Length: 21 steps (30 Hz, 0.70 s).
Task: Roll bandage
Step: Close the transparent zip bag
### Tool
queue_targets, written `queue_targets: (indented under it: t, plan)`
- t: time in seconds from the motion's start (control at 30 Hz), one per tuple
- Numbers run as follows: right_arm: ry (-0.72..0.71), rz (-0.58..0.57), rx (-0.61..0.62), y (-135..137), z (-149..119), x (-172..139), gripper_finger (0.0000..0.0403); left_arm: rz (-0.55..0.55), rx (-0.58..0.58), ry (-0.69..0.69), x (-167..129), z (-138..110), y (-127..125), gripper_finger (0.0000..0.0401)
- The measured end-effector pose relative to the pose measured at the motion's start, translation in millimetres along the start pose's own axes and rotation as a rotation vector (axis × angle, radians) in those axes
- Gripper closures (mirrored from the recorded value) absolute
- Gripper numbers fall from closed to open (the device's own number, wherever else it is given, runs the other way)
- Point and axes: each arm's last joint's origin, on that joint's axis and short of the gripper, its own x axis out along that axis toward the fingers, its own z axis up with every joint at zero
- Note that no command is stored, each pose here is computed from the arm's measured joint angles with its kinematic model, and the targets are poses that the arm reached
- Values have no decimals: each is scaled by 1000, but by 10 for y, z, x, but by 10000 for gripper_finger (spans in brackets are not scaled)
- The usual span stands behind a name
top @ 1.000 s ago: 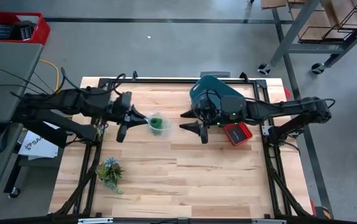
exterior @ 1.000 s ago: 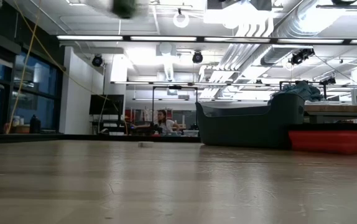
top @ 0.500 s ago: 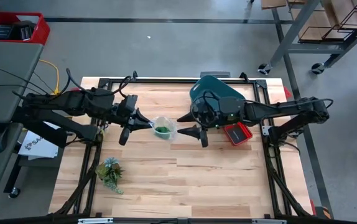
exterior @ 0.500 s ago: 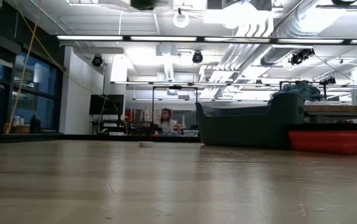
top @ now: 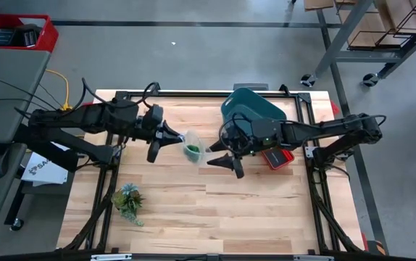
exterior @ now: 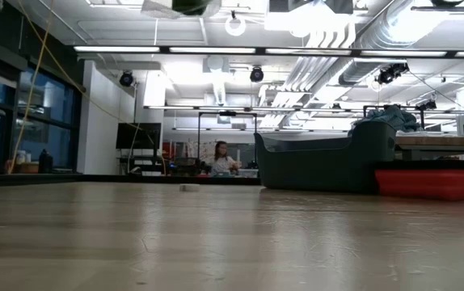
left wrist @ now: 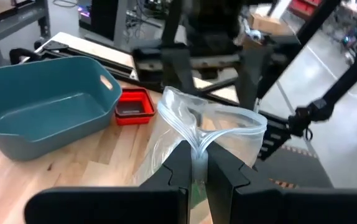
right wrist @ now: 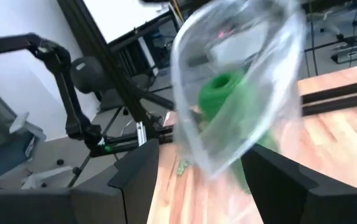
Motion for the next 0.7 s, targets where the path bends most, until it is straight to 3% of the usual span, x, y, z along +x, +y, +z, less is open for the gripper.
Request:
queue_targets:
  t: [0.27, 0.37, 0.47, 0.6, 0.7]
  plan:
    - [-26, -91, -29, -2, -3, 2, 183, 3, -28, -21, -1, 26, 18, 385]
    - [-38, -162, -27, -23, -7, -1, 200, 3, -41, -21, 1, 26, 18, 385]
    - [-56, -187, -32, -28, 5, -2, 255, 8, -41, -8, 1, 13, 23, 385]
    - [-53, -173, -30, -23, 7, -8, 379, 9, -40, 80, -4, -65, 40, 385]
    - [-40, -161, -21, -6, 5, -30, 393, 8, -41, 183, -17, -155, 61, 385]
